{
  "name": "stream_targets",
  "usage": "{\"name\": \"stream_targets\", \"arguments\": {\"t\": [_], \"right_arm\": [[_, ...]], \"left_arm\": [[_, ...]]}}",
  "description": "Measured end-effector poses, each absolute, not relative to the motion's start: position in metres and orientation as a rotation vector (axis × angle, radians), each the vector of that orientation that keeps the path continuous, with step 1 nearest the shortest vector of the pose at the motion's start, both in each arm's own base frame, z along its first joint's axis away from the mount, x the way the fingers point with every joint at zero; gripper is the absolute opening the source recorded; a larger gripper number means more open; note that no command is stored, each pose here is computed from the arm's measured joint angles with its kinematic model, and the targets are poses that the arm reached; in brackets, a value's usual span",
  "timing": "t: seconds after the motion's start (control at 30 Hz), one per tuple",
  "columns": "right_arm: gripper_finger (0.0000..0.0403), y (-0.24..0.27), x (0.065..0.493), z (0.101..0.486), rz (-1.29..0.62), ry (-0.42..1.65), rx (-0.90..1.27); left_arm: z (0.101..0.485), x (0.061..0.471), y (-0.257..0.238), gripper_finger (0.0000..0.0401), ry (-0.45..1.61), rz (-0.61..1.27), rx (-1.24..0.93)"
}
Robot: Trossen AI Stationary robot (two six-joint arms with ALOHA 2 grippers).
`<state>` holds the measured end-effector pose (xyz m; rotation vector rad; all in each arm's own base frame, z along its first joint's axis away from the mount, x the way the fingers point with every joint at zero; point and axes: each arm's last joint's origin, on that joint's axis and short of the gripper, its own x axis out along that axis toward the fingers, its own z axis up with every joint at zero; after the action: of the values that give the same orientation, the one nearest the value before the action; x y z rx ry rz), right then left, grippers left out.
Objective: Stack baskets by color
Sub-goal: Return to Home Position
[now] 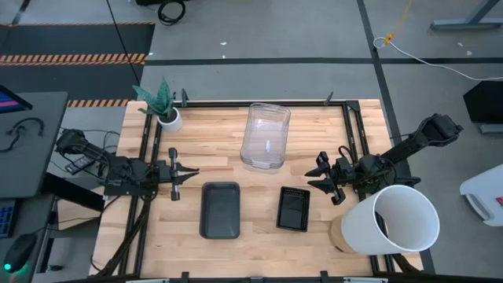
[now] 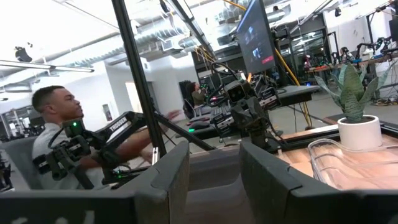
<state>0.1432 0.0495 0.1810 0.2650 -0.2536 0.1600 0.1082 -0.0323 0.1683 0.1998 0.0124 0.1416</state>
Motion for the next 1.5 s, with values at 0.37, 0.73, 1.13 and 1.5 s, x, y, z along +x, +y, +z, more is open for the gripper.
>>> {"name": "stream_targets", "arguments": {"t": [0.37,0.73,1.13,1.5], "right_arm": [[0.0146,0.0495,0.1432,0.1810,0.160,-0.253,0.265],[0.0146,0.0495,0.1432,0.1810,0.160,-0.253,0.265],[0.0146,0.0495,0.1432,0.1810,0.160,-0.253,0.265],[0.0146,0.0495,0.1432,0.1810,0.160,-0.253,0.265]], "left_arm": [[0.1683,0.1082,-0.0323,0.0025,0.012,0.142,0.200],[0.1683,0.1082,-0.0323,0.0036,0.012,0.141,0.200],[0.1683,0.1082,-0.0323,0.0033,0.012,0.142,0.200],[0.1683,0.1082,-0.0323,0.0035,0.012,0.142,0.200]]}}
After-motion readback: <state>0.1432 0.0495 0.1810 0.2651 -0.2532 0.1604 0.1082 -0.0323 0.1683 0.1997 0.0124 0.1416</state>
